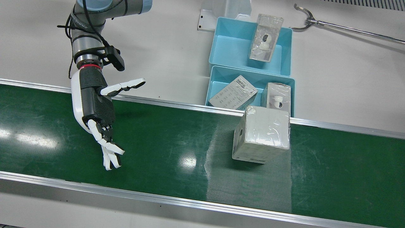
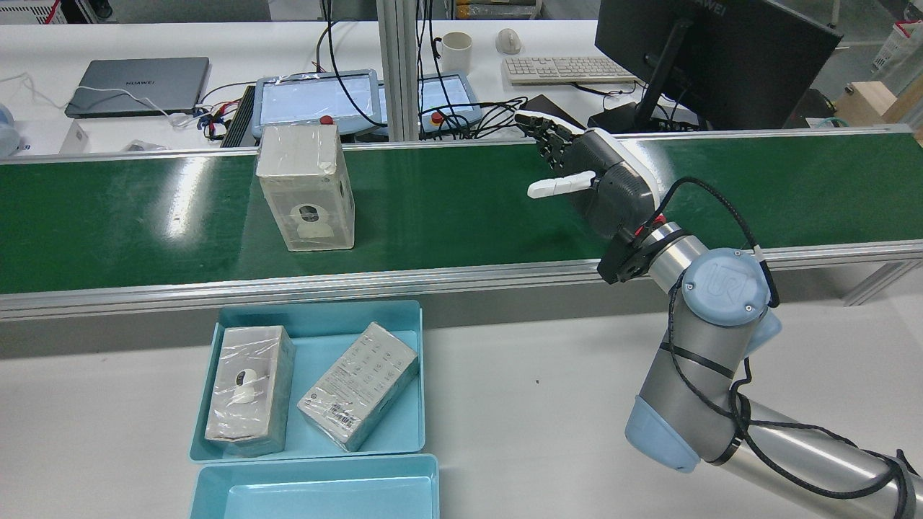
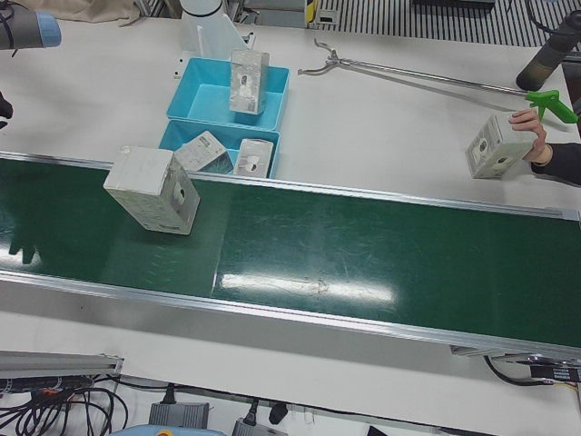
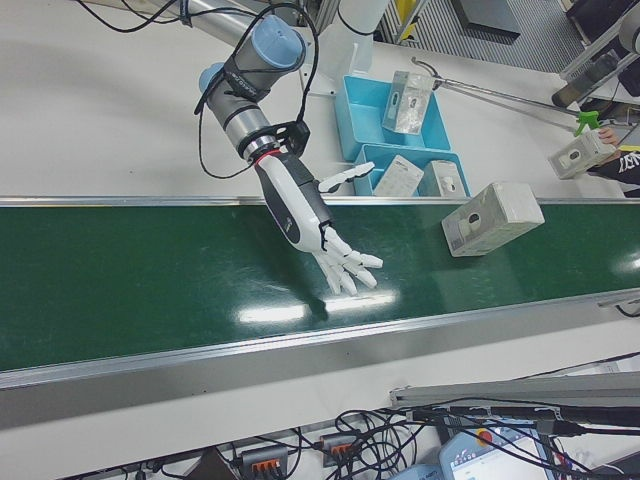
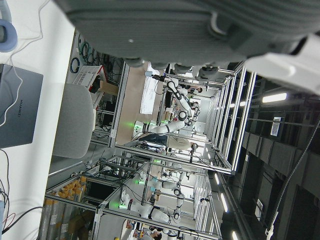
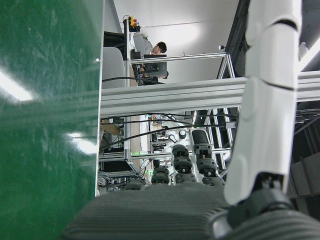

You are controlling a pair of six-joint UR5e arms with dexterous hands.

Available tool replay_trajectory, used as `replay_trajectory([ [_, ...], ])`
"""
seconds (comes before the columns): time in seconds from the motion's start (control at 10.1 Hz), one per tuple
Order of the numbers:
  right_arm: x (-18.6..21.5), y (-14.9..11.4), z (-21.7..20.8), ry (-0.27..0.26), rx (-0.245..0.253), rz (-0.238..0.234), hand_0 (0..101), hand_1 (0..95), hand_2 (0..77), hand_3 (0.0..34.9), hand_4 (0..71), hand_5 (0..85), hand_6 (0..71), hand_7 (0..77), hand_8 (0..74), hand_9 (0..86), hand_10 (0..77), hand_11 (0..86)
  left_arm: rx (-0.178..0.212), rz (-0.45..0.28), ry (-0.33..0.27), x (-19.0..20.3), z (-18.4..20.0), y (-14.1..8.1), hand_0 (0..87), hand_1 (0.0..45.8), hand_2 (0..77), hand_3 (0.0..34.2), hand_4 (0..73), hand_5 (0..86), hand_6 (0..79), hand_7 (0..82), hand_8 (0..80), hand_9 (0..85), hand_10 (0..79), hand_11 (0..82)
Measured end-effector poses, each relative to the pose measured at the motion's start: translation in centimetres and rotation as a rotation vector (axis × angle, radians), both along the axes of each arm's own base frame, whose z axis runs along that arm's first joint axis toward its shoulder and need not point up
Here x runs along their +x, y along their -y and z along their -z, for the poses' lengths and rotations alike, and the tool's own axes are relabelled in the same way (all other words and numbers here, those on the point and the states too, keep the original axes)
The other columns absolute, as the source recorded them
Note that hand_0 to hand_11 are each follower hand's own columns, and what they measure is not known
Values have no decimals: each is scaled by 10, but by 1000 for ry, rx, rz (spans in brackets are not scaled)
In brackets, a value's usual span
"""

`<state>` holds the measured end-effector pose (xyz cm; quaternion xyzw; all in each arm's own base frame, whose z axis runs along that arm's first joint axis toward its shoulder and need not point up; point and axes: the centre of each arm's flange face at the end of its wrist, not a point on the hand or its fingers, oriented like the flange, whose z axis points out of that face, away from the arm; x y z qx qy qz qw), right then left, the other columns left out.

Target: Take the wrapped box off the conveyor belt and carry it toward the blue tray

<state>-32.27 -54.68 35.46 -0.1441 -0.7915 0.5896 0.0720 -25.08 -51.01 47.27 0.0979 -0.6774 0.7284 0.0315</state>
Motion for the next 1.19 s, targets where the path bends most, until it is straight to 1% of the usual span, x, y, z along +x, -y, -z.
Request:
replay_trajectory([
  [0.3, -9, -4, -2, -6, -2, 13, 469, 115, 65, 0, 104, 191, 33, 33, 22, 49, 0, 5, 0, 0, 0, 0, 0, 0, 0, 0, 11, 0, 0, 11, 5, 5, 5, 0, 5, 5],
  [0.5, -10, -5, -2, -6, -3, 15, 470, 125, 65, 0, 109, 191, 33, 33, 22, 49, 0, 5, 0, 0, 0, 0, 0, 0, 0, 0, 5, 0, 0, 11, 5, 5, 5, 0, 0, 5],
  [1.19, -11, -5, -4, -6, -6, 17, 468, 120, 71, 0, 109, 191, 33, 33, 22, 49, 0, 11, 0, 0, 0, 0, 0, 0, 0, 0, 5, 0, 0, 11, 5, 5, 5, 5, 5, 5],
])
